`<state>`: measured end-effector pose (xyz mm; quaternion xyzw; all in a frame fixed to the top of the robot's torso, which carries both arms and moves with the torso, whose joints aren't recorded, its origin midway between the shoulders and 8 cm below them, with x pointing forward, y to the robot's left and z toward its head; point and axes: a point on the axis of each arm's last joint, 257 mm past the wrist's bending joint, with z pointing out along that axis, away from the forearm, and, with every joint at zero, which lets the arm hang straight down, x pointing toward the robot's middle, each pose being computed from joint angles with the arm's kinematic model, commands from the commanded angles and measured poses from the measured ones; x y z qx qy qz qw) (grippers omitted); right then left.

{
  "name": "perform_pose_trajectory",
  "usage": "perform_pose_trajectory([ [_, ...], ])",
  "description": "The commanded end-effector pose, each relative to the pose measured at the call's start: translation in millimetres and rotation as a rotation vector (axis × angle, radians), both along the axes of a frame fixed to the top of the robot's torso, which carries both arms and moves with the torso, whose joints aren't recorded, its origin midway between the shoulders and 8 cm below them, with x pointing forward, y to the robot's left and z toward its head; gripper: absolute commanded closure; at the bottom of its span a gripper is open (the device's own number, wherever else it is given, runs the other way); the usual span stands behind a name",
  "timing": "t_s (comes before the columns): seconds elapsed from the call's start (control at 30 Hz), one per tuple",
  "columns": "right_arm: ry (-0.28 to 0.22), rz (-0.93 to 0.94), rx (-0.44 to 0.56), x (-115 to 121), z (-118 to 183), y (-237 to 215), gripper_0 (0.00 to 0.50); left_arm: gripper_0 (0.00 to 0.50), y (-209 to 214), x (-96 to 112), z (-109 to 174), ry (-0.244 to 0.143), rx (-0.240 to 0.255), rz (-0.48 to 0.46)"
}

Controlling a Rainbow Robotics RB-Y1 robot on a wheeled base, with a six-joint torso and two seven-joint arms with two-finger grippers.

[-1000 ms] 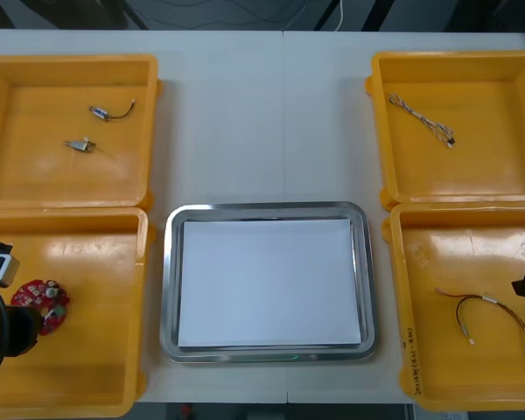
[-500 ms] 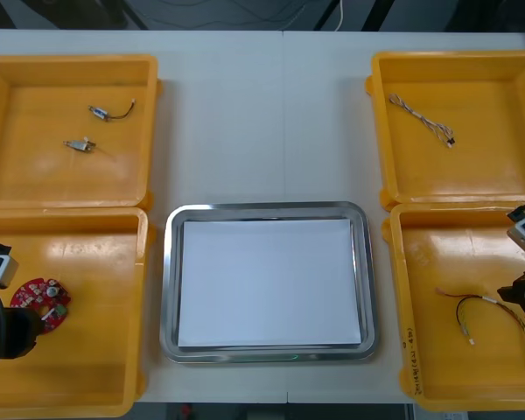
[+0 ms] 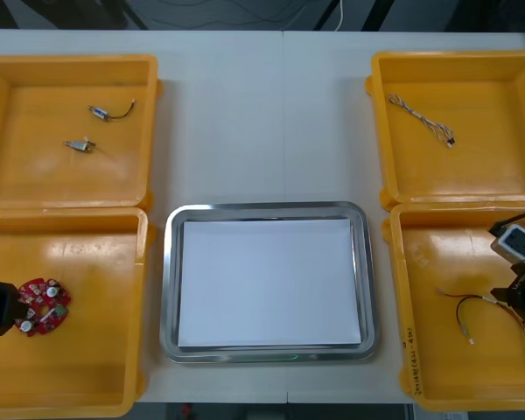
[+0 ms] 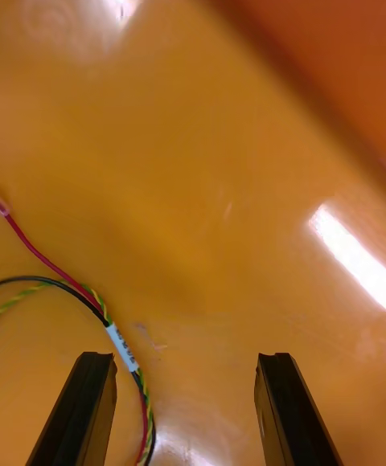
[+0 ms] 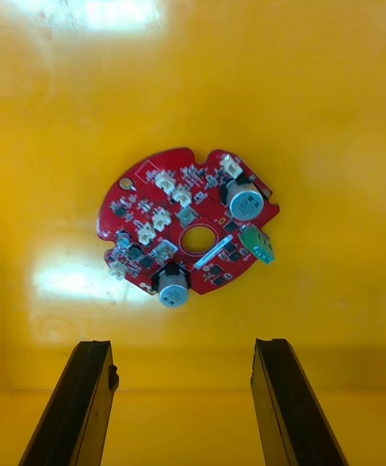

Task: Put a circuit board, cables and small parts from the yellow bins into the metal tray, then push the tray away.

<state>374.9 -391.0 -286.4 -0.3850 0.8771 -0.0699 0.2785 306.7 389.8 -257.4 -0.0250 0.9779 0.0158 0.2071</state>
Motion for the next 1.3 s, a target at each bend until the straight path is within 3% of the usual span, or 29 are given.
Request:
perform_pose_trajectory([
  [0.03, 0.012, 0.045, -0.027, 1.2, -1.7, -1.3, 0.000, 0.000, -3.1, 22.8, 36.5, -0.072, 0.007, -0.004],
  [0.23, 0.040, 0.066, -0.013, -5.9, -15.6, 10.3, 0.000, 0.000, -4.0, 21.0, 46.5, -0.056, -0.015, 0.054],
  [0.47, 0.042, 0.080, -0.015, -7.4, -23.2, 15.6, 0.000, 0.000, -10.5, 25.3, 52.9, -0.076, -0.066, 0.159],
  [0.77, 0.026, 0.070, -0.031, -2.7, -27.1, 4.9, 0.000, 0.000, -17.9, 28.8, 44.7, -0.097, -0.126, 0.239],
  [1.0, 0.024, 0.077, -0.034, -2.9, -30.6, 8.0, 0.000, 0.000, -31.8, 32.8, 34.9, -0.104, -0.203, 0.346],
  [1.3, 0.009, 0.075, -0.031, -0.2, -38.4, 7.8, 0.000, 0.000, -43.7, 37.1, 20.2, -0.117, -0.245, 0.451],
])
